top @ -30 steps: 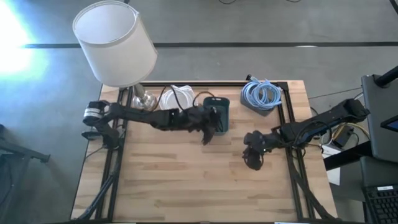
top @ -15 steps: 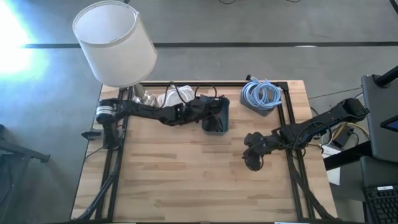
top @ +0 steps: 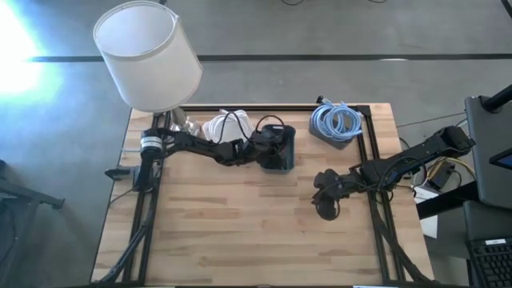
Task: Sort HDMI cables
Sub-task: Put the black HDMI cable into the blue bin, then return to Home Position
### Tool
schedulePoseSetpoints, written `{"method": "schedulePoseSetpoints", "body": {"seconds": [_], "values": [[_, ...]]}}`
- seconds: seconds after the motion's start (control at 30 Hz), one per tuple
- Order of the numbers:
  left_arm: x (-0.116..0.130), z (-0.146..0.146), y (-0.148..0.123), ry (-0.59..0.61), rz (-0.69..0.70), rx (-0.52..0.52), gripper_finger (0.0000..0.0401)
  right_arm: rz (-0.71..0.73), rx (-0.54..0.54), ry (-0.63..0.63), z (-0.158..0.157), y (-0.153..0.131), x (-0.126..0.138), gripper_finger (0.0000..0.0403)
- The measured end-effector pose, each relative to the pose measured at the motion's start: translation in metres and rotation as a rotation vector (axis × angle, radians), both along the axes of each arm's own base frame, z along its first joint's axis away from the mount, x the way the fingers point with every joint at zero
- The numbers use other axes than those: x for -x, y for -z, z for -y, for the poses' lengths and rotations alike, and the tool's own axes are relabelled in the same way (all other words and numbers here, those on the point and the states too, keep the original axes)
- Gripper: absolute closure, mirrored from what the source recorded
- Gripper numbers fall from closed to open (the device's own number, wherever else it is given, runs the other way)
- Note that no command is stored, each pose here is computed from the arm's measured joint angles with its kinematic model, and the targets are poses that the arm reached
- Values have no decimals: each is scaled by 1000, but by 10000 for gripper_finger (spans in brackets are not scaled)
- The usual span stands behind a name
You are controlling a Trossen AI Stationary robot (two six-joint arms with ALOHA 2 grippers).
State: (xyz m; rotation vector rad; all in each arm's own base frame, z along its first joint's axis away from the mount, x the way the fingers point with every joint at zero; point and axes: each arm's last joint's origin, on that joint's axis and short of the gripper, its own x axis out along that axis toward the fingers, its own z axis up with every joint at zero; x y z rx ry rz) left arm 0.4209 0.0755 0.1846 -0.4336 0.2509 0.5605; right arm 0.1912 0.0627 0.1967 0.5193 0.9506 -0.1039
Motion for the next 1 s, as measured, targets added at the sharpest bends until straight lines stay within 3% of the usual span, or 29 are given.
{"method": "schedulePoseSetpoints", "body": {"seconds": [0.3,0.6,0.77,1.0], "values": [[-2,-1,-5,33,-55,-82,343,5,24,-34,0,0,0,305],[0,-2,1,56,-139,-55,341,29,74,-107,0,-4,-2,319],[0,-2,2,53,-140,-47,312,49,82,-122,-1,-9,-4,320],[0,-1,2,40,-123,-18,259,103,186,-264,-2,-18,-7,309]]}}
